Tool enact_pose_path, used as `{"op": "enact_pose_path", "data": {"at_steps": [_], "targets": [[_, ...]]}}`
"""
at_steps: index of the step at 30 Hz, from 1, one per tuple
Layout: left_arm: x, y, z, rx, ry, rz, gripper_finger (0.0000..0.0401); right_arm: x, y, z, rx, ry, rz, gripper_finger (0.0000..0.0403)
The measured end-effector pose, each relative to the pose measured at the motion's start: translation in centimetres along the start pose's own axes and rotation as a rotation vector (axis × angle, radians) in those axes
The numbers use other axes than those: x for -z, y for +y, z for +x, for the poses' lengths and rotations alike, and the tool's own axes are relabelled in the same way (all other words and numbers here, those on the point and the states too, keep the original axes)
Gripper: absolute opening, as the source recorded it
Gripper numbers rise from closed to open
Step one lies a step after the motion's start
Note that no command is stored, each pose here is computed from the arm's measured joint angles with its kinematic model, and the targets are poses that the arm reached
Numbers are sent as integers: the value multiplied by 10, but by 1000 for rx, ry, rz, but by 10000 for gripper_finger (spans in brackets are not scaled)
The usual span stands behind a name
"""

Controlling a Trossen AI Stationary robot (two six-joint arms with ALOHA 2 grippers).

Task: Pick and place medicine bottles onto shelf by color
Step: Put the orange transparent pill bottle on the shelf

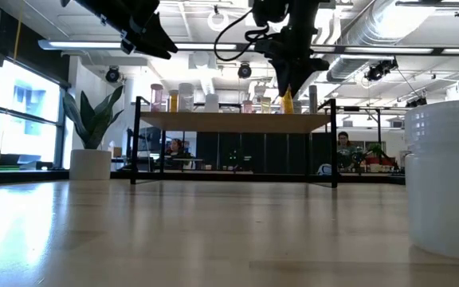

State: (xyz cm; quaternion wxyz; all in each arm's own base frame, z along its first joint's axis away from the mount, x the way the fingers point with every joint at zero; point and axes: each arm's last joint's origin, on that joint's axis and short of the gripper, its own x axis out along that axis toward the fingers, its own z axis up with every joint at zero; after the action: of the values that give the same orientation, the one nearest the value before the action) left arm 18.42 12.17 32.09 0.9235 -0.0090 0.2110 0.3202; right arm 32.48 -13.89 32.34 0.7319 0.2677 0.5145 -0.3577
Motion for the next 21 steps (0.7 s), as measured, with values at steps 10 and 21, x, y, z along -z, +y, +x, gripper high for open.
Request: {"op": "enact_pose_path", "data": {"at_steps": [10, 21], "targets": [[0, 0, 0, 0, 0, 0, 239, 3, 2, 0, 11, 8, -11, 108], [0, 0, 0, 0, 4, 0, 239, 4, 1, -1, 21, 26, -26, 108]]}}
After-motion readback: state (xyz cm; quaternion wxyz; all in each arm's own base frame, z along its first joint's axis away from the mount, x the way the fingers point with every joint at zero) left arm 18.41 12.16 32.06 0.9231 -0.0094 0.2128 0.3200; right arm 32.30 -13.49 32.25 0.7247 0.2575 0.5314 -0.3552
